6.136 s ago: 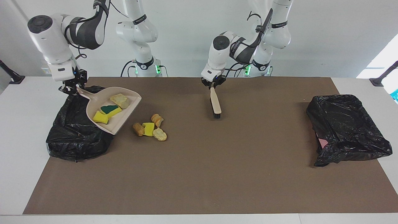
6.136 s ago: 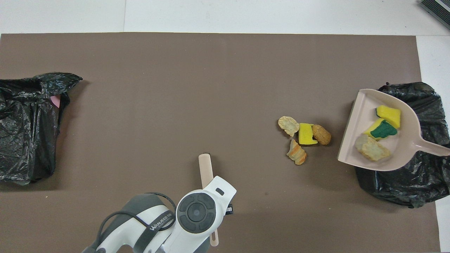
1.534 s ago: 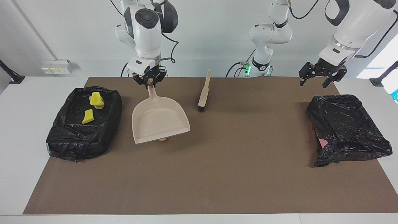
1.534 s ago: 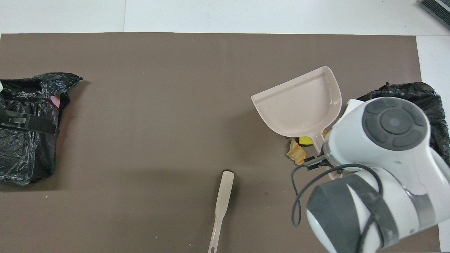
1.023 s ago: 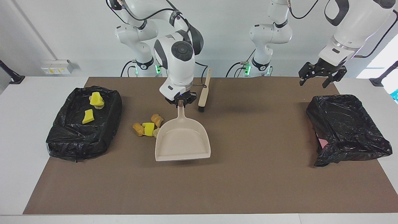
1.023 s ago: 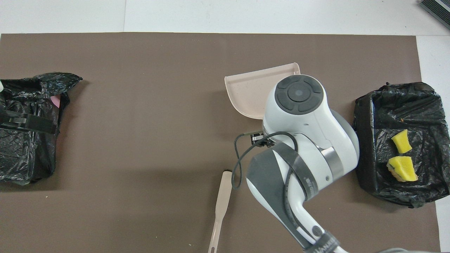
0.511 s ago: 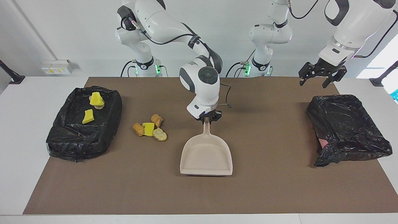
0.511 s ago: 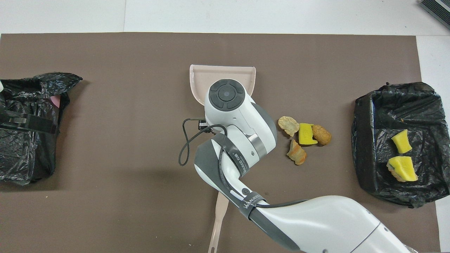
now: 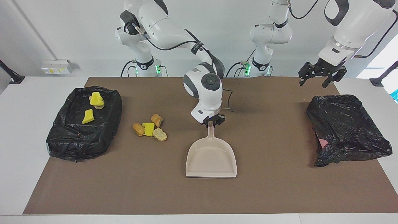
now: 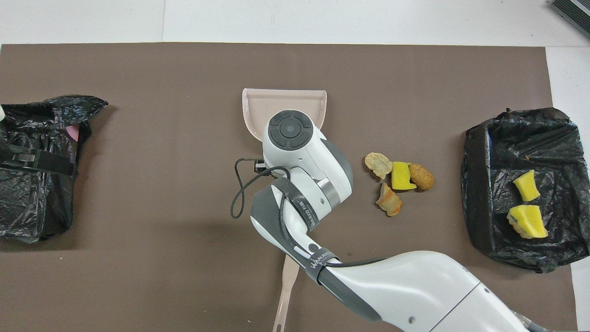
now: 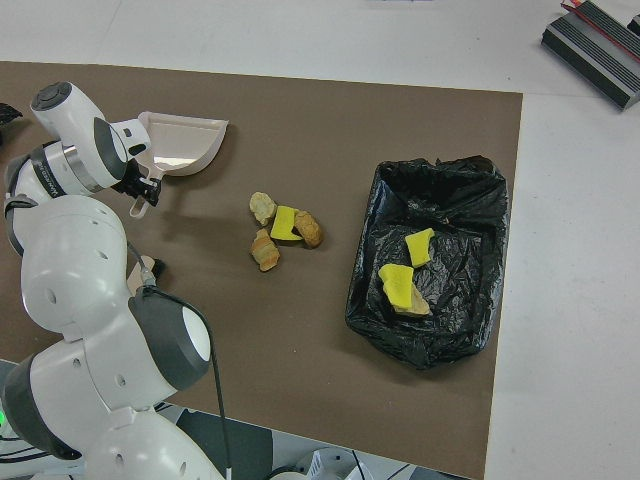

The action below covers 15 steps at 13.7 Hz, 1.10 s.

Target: Sweep and dump trash in bin

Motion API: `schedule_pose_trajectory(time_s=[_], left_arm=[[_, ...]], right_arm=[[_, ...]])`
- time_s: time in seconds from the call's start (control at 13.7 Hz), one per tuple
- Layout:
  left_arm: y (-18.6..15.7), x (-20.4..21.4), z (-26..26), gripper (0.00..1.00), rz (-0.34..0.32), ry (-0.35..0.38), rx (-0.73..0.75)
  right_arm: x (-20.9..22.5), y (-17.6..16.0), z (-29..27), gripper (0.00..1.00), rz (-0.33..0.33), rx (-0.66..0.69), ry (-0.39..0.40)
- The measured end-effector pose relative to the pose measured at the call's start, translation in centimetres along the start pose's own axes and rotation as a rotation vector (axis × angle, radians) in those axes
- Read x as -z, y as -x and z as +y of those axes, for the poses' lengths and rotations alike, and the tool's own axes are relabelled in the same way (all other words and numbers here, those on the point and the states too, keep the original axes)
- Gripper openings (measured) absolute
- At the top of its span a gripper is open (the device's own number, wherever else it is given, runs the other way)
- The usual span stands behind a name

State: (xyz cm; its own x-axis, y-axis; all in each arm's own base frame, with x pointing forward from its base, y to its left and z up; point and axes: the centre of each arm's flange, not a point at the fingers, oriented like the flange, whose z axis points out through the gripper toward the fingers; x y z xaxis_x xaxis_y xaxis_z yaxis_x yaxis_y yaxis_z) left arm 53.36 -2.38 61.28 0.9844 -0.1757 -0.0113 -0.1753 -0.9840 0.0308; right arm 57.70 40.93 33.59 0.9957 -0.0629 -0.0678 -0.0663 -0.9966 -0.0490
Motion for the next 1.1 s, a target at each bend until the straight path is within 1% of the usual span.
schedule_pose_trajectory(time_s=[0.15,0.29,0.44,0.58,0.8,0.95,1.1], left_arm=[[-0.1,-0.1,0.3,1.0,-0.003,0.0,-0.005],[-0.5,-0.9,0.9,1.0,-0.015,0.0,-0.016],[-1.6,-2.0,2.3,1.0,-0.009,-0.004,-0.023],[-2.8,-3.2,4.3,1.0,-0.003,-0.008,-0.018],[-4.5,-5.5,8.1,1.0,0.004,-0.014,-0.002],[-5.5,-7.3,10.9,1.0,0.007,-0.017,0.008],[-6.4,-9.0,13.9,1.0,0.023,-0.018,0.037]], right_arm=[[0.6,0.2,-0.2,0.54,0.008,0.004,-0.004],[3.1,1.0,-0.4,0.79,0.02,0.013,-0.004],[6.0,2.6,0.0,0.99,0.029,0.02,0.0],[8.7,5.6,0.6,1.0,0.006,0.015,-0.022],[11.7,12.0,2.0,1.0,-0.07,0.004,-0.051],[11.1,16.9,2.1,1.0,-0.111,0.019,-0.053],[9.2,20.7,2.3,1.0,-0.139,-0.025,-0.107]])
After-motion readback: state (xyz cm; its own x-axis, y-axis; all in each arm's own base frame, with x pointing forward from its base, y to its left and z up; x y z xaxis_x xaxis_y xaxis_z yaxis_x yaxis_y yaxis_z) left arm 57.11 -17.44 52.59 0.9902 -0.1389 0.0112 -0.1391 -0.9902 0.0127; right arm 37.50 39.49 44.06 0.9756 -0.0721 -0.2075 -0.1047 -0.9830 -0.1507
